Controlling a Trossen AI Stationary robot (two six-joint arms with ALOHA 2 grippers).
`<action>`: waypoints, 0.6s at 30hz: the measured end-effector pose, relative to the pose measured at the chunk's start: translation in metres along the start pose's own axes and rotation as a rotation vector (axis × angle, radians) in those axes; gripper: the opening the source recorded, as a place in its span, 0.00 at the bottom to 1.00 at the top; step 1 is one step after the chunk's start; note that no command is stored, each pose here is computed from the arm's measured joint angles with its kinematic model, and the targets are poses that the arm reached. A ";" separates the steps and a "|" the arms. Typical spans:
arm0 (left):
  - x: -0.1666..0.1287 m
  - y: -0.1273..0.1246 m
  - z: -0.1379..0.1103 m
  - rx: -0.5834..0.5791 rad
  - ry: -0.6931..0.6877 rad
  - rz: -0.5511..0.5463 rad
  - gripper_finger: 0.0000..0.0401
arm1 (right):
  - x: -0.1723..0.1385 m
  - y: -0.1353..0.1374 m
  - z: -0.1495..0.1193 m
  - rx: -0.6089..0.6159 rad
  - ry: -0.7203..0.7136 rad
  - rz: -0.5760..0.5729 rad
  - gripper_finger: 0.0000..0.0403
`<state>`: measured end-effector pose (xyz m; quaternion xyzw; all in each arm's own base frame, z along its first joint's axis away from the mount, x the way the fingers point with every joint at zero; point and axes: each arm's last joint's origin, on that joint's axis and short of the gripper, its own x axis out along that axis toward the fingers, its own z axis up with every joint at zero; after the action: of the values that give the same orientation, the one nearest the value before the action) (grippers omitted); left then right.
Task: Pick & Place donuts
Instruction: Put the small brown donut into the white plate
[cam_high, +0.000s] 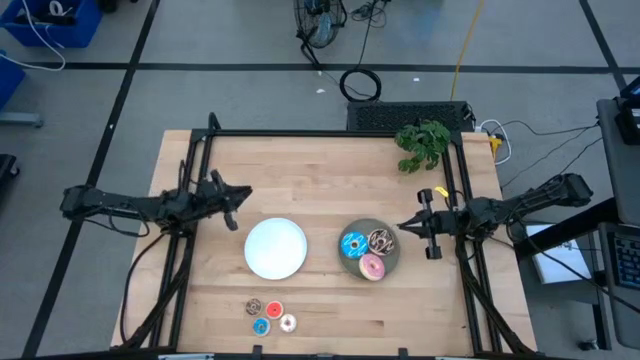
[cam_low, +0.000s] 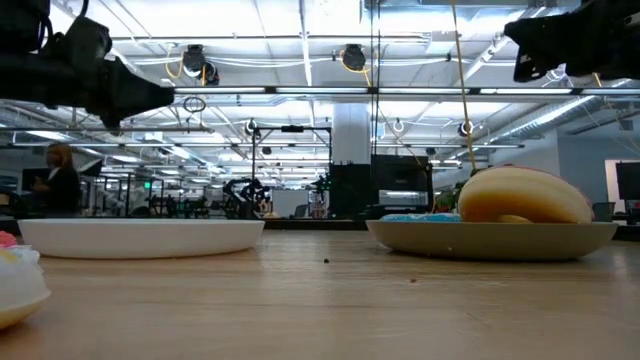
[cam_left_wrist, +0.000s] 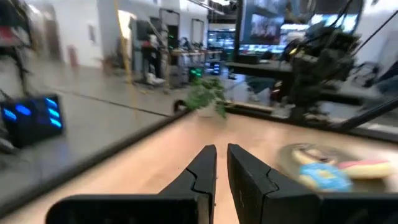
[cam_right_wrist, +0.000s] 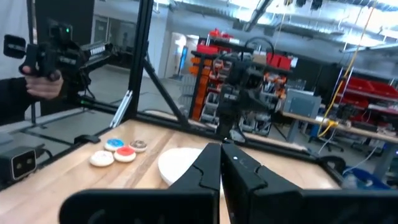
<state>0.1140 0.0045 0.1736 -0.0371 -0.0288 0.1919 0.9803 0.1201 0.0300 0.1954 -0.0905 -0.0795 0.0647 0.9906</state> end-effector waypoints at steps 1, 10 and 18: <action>0.000 -0.001 0.000 -0.034 0.002 -0.019 0.12 | 0.000 0.000 0.001 0.001 -0.005 0.000 0.00; -0.002 -0.009 -0.005 -0.218 0.075 -0.201 0.12 | -0.006 -0.001 0.008 -0.002 -0.076 0.013 0.00; 0.000 -0.021 -0.003 -0.174 0.166 -0.238 0.12 | -0.013 -0.003 0.004 -0.024 -0.054 -0.036 0.00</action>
<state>0.1226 -0.0153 0.1719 -0.1339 0.0316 0.0676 0.9882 0.1073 0.0258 0.1982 -0.0994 -0.1086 0.0481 0.9879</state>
